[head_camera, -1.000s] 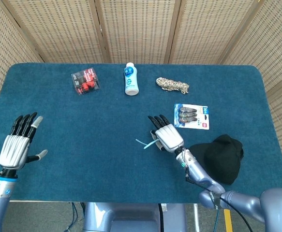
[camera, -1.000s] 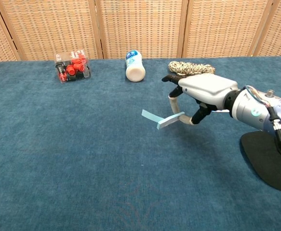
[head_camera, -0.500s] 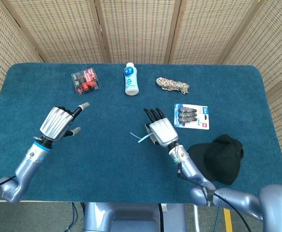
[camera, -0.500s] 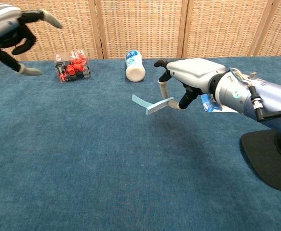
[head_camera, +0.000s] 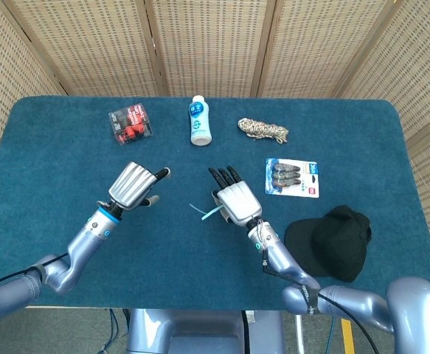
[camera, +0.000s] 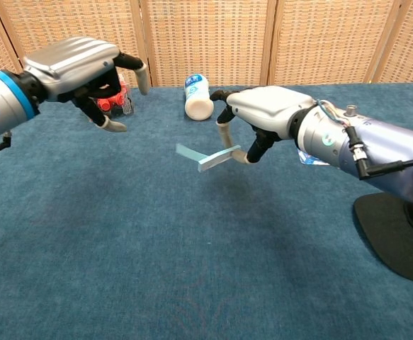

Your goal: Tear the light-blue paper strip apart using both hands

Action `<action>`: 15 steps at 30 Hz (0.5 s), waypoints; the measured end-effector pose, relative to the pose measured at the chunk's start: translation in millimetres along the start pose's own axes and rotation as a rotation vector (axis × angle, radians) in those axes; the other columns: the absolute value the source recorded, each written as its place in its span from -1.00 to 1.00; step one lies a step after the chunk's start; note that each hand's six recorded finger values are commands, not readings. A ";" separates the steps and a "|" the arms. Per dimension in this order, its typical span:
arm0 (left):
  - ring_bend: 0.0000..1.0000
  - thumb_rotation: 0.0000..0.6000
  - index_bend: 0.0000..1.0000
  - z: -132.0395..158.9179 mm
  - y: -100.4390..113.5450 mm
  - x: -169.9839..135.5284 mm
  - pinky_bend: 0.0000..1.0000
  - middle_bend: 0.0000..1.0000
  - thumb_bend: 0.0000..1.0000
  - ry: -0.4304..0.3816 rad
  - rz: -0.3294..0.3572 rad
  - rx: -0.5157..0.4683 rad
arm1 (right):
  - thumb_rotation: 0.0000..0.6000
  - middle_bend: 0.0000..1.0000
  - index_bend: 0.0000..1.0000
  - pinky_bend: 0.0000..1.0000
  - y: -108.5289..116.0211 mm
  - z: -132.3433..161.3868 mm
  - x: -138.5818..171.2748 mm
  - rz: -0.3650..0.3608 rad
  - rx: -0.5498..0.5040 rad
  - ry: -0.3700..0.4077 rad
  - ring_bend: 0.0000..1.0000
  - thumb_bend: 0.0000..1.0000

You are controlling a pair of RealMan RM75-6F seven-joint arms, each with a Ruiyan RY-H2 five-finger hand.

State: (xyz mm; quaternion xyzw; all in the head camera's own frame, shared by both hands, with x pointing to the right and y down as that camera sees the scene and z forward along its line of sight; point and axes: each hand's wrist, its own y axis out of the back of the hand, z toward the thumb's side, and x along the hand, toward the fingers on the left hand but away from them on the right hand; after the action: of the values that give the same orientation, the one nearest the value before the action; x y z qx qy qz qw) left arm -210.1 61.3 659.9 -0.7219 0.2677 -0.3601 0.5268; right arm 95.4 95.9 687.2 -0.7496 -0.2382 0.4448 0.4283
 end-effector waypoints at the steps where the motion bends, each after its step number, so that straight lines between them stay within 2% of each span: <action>1: 0.94 1.00 -0.12 4.3 -2.3 2.1 0.88 0.97 -0.83 -0.001 -0.005 -0.023 | 1.00 -1.00 0.26 -1.00 0.5 0.9 -0.4 0.000 -0.001 0.001 -1.00 0.02; 5: 0.94 1.00 -0.12 16.7 -11.2 5.8 0.88 0.97 -0.78 -0.002 -0.029 -0.101 | 1.00 -0.99 0.26 -1.00 2.0 3.5 -1.9 0.000 -0.007 -0.001 -1.00 0.03; 15: 0.94 1.00 -0.08 36.9 -22.2 12.5 0.88 0.98 -0.54 -0.009 -0.065 -0.194 | 1.00 -0.99 0.26 -1.00 3.6 3.2 -2.3 0.008 -0.009 -0.010 -1.00 0.03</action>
State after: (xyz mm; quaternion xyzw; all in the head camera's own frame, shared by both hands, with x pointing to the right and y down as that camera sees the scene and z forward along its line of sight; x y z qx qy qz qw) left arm -172.9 79.4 677.2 -0.7794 0.2753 -0.3460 0.4439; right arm 91.4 93.7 684.4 -0.7503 -0.2393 0.4493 0.4218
